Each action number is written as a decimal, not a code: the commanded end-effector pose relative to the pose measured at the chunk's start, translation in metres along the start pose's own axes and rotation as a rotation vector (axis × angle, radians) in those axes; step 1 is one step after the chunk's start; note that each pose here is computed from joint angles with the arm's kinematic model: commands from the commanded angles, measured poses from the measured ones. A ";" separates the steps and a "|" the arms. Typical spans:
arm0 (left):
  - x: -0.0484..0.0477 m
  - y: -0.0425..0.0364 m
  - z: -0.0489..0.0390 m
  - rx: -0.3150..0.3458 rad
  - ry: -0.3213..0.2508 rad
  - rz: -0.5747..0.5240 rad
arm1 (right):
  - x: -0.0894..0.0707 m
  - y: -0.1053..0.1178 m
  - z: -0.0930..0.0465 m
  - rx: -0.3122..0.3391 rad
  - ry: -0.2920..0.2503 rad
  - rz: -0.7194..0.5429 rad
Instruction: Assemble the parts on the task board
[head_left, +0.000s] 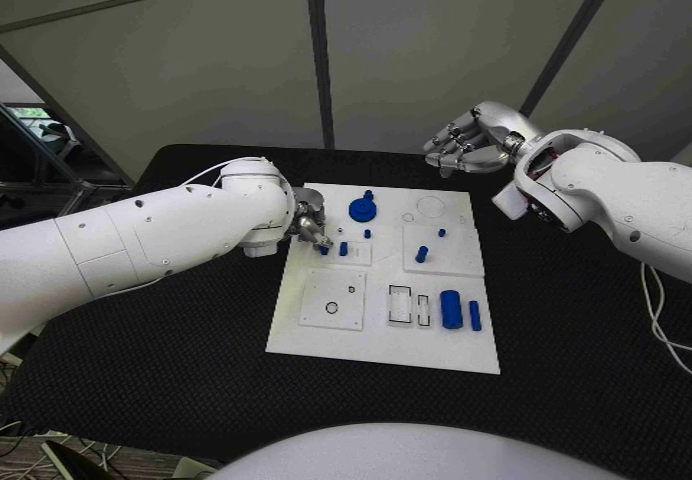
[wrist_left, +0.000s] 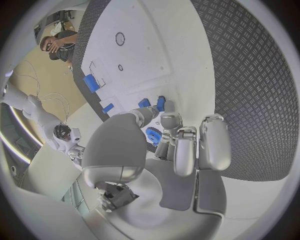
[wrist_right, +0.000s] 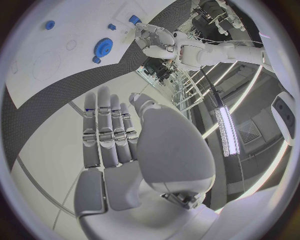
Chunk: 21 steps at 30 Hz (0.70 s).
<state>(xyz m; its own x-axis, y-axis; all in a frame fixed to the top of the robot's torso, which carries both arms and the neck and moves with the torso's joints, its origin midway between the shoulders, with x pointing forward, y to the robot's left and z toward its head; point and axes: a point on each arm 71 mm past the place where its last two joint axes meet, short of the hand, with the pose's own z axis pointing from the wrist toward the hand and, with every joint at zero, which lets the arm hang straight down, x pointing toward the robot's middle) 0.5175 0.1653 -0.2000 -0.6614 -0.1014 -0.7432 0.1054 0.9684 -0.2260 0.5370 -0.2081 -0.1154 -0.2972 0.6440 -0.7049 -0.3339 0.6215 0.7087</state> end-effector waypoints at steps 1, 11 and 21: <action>0.0056 0.0004 0.0025 -0.009 0.030 -0.011 | 0.000 0.001 0.000 -0.007 0.003 -0.002; 0.0044 0.0058 0.0042 -0.036 0.032 -0.030 | -0.001 0.001 0.000 -0.006 0.002 -0.002; 0.0019 0.0094 0.0039 -0.044 0.002 -0.051 | -0.001 0.001 0.000 -0.006 0.001 -0.002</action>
<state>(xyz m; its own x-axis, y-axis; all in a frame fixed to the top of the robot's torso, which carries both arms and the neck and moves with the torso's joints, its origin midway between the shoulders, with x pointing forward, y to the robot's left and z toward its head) 0.5196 0.1717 -0.2060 -0.6733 -0.1347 -0.7270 0.0565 0.9710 -0.2321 0.5370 -0.2090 -0.1154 -0.2964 0.6440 -0.7053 -0.3325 0.6227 0.7083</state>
